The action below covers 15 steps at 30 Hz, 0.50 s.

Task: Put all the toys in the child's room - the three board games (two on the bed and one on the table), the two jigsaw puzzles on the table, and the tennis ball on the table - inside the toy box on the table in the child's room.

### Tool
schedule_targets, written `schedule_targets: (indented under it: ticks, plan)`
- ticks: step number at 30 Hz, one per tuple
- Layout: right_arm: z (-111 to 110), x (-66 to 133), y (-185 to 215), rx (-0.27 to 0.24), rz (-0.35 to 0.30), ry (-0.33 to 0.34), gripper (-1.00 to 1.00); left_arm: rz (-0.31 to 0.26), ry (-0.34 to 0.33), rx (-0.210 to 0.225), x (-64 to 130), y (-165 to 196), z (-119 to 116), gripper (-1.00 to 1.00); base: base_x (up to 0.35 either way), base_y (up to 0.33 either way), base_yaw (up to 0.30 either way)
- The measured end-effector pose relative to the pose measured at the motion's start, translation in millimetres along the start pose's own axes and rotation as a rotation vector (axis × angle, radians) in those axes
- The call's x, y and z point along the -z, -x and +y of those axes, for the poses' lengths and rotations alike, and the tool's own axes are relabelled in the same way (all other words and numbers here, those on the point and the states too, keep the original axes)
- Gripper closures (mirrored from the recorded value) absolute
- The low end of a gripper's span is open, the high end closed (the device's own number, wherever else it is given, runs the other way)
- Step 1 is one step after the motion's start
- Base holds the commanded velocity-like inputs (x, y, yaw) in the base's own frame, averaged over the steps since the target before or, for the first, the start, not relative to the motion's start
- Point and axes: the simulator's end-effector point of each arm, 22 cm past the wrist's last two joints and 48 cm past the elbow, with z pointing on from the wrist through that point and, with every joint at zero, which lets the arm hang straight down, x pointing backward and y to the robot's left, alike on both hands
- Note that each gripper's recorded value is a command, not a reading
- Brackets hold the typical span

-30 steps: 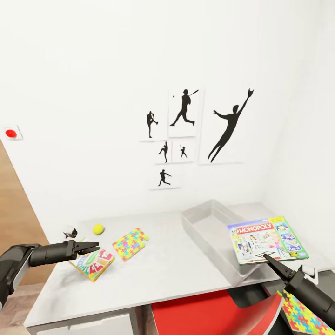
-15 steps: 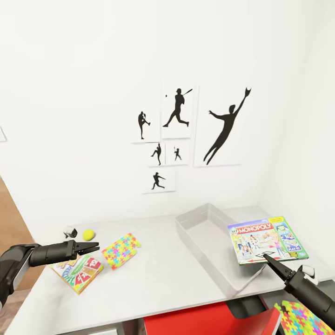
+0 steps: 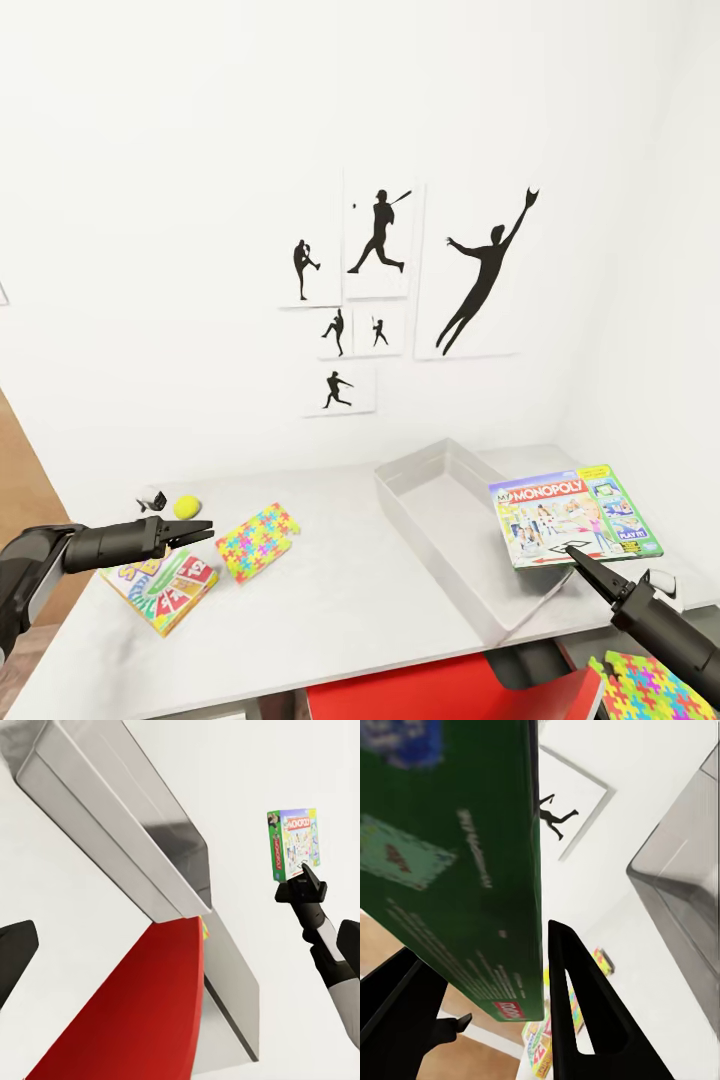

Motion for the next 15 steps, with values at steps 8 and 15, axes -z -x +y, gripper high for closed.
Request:
schedule_targets:
  ticks: [8,15]
  plan:
    - [-0.2,0.1,0.2,0.000,0.000,0.000,1.00,0.000,-0.001,0.000,-0.4,0.0,0.0,-1.00,0.018,-0.013,0.000]
    - [-0.1,-0.1,0.2,0.002,-0.001,-0.001,1.00,0.000,-0.001,0.000,-0.6,-0.1,-0.1,-1.00,0.096,-0.033,0.000]
